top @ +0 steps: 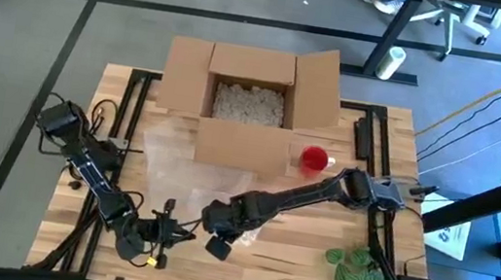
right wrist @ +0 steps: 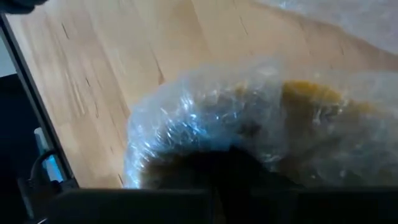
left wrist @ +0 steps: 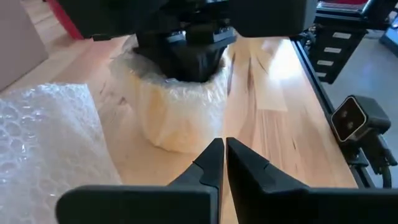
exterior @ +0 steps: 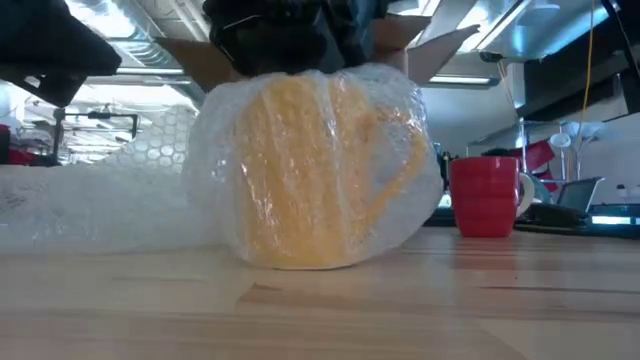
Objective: Wrap mug
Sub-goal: Wrap the yellow mug using the bubble wrap
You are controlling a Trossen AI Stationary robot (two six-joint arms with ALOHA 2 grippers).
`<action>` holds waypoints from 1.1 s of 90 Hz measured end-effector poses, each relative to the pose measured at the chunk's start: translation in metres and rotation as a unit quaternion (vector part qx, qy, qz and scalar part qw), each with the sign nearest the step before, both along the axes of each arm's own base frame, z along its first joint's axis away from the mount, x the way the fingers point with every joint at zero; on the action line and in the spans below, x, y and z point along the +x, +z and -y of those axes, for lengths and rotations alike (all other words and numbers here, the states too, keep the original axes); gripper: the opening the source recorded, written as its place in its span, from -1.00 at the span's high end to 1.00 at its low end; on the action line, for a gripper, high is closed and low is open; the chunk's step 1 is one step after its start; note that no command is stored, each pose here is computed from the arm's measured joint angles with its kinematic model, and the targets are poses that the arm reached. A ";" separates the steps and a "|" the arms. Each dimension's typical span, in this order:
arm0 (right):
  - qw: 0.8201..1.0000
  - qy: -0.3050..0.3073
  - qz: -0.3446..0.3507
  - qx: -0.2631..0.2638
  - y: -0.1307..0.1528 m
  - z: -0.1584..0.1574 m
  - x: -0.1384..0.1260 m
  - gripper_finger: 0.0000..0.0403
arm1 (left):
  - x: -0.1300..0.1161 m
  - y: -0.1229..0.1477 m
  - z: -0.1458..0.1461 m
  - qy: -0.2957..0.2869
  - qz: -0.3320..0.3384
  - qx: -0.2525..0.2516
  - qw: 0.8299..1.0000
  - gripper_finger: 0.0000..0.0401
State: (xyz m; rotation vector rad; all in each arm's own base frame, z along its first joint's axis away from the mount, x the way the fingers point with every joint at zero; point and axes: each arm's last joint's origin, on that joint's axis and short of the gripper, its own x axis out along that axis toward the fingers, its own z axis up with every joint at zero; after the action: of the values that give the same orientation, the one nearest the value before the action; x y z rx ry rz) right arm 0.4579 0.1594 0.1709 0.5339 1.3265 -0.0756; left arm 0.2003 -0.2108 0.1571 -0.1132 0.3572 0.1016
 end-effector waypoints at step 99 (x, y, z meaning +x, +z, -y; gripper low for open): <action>0.997 0.035 0.042 -0.055 0.071 0.005 -0.009 0.72 | -0.003 -0.007 -0.004 0.009 -0.026 0.013 1.000 1.00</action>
State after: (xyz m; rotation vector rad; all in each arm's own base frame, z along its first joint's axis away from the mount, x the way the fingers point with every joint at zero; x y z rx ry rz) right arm 0.4487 0.1540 0.2423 0.3931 1.2502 -0.0673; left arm 0.1977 -0.2071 0.1506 -0.0876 0.4068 0.1272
